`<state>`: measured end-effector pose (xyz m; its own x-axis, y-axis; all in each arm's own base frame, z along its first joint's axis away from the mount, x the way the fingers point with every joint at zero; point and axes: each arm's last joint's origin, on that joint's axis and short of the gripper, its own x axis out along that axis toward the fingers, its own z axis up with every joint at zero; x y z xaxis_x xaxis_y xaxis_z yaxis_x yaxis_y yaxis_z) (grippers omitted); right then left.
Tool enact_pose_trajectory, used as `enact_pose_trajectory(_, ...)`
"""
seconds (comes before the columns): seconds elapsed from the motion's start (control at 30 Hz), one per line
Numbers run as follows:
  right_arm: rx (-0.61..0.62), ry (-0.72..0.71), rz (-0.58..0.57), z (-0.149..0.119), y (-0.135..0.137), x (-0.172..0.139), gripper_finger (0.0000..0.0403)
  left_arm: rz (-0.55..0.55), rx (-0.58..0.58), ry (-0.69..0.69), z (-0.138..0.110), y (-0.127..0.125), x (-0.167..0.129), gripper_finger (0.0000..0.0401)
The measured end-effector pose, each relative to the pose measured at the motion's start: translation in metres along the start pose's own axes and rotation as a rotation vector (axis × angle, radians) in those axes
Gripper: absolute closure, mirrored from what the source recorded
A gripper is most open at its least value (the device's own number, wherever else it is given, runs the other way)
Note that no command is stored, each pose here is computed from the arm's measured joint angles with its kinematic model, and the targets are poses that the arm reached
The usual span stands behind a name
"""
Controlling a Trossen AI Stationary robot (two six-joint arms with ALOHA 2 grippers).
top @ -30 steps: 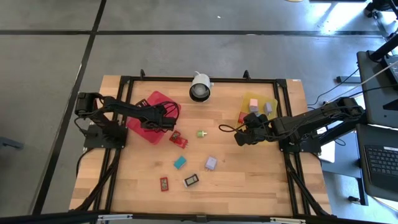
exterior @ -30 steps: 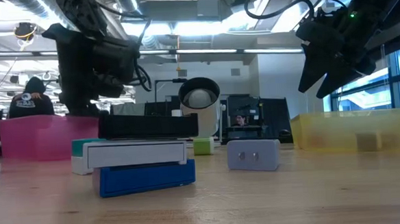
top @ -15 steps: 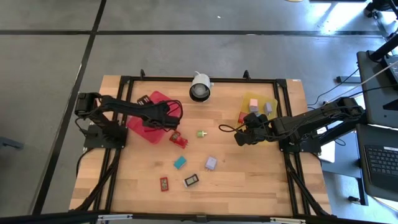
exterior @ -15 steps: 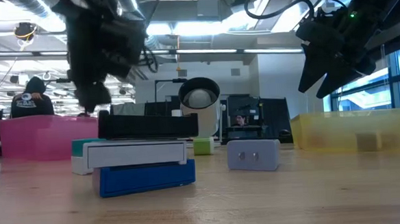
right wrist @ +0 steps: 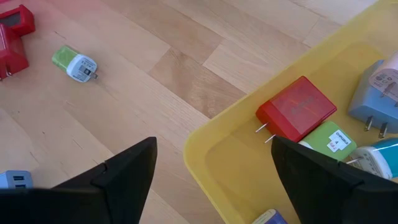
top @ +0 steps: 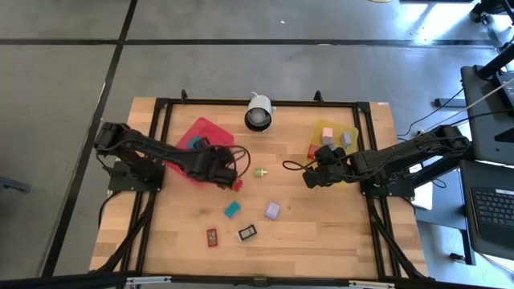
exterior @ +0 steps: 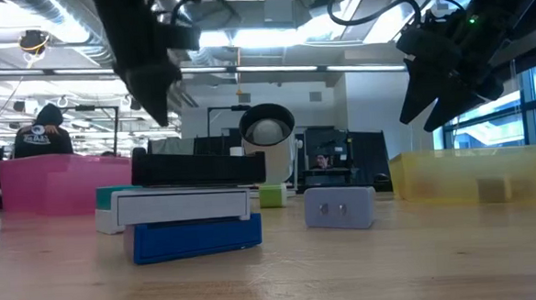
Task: Pick & Place Office items
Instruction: Put the bottom red digital timer into the pink bin
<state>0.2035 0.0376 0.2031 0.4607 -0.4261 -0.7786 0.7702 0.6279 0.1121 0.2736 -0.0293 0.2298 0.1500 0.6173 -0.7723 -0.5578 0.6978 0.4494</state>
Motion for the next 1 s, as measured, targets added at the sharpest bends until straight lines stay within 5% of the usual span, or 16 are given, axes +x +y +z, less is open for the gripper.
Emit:
enact_pose_trajectory(0.3,0.0,0.0,0.0,0.0,0.0,0.0,0.0085,-0.185,0.028,-0.162,-0.01,-0.037,-0.03,0.0249)
enact_pose_trajectory(1.0,0.0,0.0,0.0,0.0,0.0,0.0,0.0085,-0.435,0.176,-0.187,-0.04,-0.069,-0.066,0.0248)
